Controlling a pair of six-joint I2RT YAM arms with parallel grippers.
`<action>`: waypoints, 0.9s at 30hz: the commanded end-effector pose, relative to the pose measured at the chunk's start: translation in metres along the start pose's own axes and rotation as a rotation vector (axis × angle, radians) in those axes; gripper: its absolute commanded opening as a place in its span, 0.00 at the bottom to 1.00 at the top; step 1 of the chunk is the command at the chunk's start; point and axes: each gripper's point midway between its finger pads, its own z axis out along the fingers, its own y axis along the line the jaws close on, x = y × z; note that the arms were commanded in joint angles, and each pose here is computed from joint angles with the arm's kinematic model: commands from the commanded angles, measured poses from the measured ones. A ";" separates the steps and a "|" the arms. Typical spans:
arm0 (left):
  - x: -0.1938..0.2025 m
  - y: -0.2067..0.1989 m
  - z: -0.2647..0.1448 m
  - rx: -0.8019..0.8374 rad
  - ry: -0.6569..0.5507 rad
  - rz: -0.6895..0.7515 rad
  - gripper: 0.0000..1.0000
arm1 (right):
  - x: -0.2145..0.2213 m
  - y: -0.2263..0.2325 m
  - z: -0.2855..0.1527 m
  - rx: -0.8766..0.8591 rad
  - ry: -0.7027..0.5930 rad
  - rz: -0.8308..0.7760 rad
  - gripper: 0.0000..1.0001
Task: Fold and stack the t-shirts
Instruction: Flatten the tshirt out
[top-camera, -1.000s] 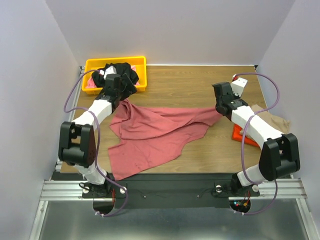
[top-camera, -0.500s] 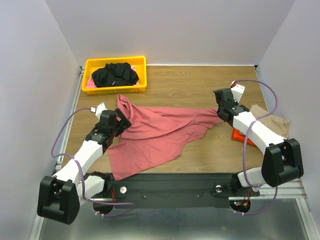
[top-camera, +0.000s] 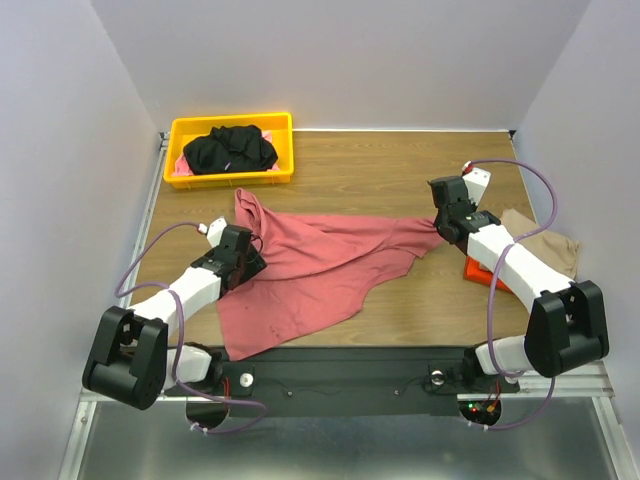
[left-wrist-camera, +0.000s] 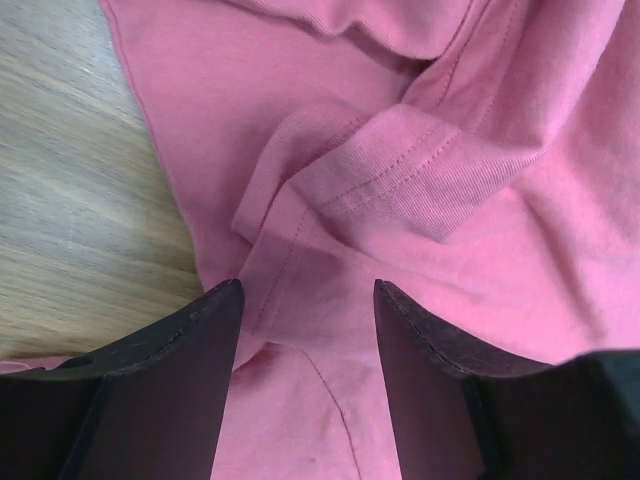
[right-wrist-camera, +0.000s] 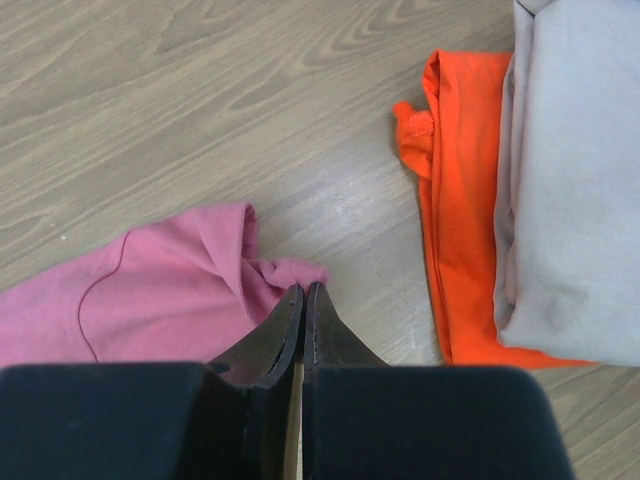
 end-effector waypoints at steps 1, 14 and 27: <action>-0.017 -0.002 -0.002 -0.020 -0.067 -0.028 0.66 | -0.014 0.003 -0.003 -0.020 -0.044 0.035 0.00; -0.020 -0.002 0.015 -0.090 -0.055 0.003 0.53 | -0.014 0.002 -0.003 -0.016 -0.044 0.028 0.00; -0.035 -0.018 -0.004 -0.028 -0.080 0.007 0.00 | -0.013 0.001 -0.002 -0.011 -0.045 0.025 0.00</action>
